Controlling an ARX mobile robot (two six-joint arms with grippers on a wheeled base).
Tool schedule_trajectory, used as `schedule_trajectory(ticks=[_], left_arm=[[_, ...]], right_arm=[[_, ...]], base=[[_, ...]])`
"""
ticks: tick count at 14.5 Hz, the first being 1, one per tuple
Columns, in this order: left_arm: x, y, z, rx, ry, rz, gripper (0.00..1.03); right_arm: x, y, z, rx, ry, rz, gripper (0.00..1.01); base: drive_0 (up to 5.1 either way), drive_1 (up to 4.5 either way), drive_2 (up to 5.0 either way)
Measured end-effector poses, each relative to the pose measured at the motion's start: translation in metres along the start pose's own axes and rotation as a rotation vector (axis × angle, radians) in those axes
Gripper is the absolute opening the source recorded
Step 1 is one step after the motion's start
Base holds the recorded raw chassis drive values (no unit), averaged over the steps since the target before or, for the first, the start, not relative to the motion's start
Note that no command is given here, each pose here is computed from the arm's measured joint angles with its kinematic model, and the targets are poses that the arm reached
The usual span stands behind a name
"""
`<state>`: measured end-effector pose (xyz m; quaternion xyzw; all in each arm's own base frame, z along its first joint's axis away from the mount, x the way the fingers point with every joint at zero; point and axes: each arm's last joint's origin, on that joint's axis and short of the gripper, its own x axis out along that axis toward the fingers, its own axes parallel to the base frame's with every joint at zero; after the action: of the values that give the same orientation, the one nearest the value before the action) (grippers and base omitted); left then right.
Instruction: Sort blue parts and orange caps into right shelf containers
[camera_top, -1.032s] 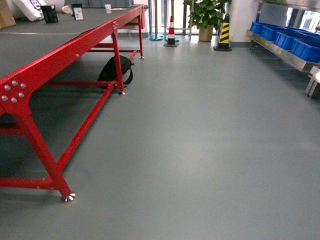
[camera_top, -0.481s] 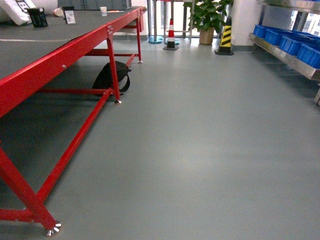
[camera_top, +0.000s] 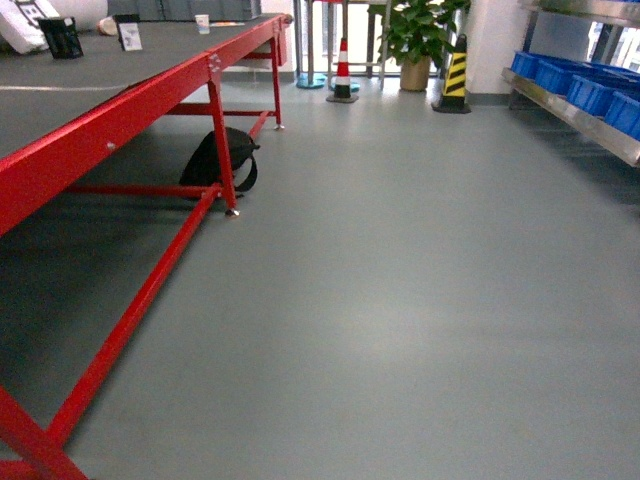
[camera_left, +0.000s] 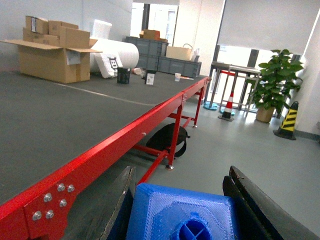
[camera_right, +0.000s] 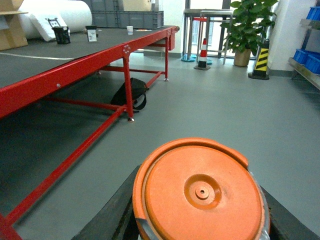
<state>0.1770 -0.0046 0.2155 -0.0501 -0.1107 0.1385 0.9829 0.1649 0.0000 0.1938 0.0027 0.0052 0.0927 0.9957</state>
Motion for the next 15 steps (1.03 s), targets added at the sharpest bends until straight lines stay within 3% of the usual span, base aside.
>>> schedule_trajectory(ticks=[15], left_arm=[[0.0000,0.0000,0.0003,-0.001,-0.003,-0.001,0.47]], right_arm=[[0.0000,0.0000,0.0000,0.000,0.000,0.000,0.44]], base=[[0.0,4.24,-4.3]])
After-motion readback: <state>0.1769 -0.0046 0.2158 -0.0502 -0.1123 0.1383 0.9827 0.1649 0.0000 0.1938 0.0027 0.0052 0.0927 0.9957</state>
